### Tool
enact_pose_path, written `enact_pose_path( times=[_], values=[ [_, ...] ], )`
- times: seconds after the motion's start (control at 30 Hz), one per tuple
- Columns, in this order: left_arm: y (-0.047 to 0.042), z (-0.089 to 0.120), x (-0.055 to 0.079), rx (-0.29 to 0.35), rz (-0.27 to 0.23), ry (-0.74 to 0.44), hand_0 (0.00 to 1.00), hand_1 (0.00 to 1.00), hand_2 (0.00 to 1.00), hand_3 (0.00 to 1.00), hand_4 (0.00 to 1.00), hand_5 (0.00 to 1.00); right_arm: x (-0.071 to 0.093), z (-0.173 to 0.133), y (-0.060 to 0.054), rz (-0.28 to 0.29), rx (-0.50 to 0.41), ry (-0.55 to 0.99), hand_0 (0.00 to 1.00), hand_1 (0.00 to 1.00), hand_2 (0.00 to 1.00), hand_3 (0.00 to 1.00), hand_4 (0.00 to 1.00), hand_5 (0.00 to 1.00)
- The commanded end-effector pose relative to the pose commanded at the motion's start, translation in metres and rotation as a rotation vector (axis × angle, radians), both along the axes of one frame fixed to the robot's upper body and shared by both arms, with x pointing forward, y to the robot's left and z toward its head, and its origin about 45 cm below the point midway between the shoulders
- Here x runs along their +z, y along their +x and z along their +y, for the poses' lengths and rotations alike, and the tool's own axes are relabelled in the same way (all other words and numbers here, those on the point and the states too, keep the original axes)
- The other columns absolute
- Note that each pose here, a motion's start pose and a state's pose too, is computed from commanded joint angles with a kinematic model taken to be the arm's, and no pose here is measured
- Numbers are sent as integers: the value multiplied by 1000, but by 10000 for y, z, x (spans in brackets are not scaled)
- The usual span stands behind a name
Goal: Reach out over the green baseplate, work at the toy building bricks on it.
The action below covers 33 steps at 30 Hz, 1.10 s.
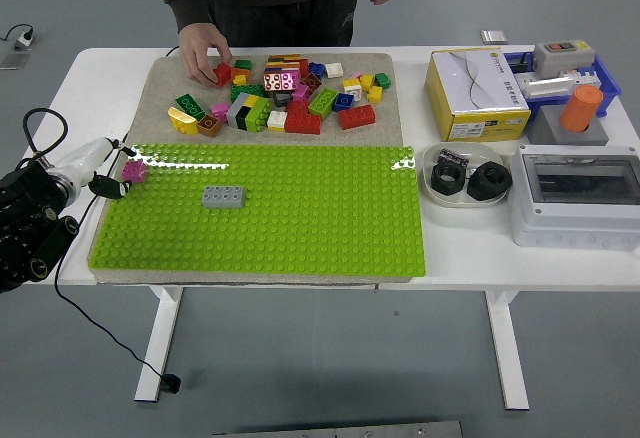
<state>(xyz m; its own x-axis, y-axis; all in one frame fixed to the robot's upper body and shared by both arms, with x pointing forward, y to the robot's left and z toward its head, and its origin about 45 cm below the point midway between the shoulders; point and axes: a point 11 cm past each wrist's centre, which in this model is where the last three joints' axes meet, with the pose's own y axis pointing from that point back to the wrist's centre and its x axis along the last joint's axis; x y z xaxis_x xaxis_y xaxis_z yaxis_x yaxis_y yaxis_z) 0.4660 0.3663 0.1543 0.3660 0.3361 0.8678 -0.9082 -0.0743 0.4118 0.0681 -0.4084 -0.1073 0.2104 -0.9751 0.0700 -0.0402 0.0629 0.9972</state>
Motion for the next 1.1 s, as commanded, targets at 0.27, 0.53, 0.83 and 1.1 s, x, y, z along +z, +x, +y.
enact_pose_path(
  times=[0.27,0.53,0.83,1.1],
  values=[
    [-20,51,-49,27,9,-4,957,986,998,718,553,2,-1,7,7,0,11,1,579,652,735,770,512,998],
    [-15,17,-74,30,7,-14,956,985,998,719,543,2,-1,17,23,1,20,1,578,655,736,771,510,998],
    [8,-63,-63,16,-3,-26,954,984,998,712,530,2,-4,27,24,2,21,2,579,654,736,770,509,998],
    [5,-88,-77,13,0,-32,952,985,998,707,514,2,-5,24,16,2,20,2,580,655,737,770,511,998]
  ],
)
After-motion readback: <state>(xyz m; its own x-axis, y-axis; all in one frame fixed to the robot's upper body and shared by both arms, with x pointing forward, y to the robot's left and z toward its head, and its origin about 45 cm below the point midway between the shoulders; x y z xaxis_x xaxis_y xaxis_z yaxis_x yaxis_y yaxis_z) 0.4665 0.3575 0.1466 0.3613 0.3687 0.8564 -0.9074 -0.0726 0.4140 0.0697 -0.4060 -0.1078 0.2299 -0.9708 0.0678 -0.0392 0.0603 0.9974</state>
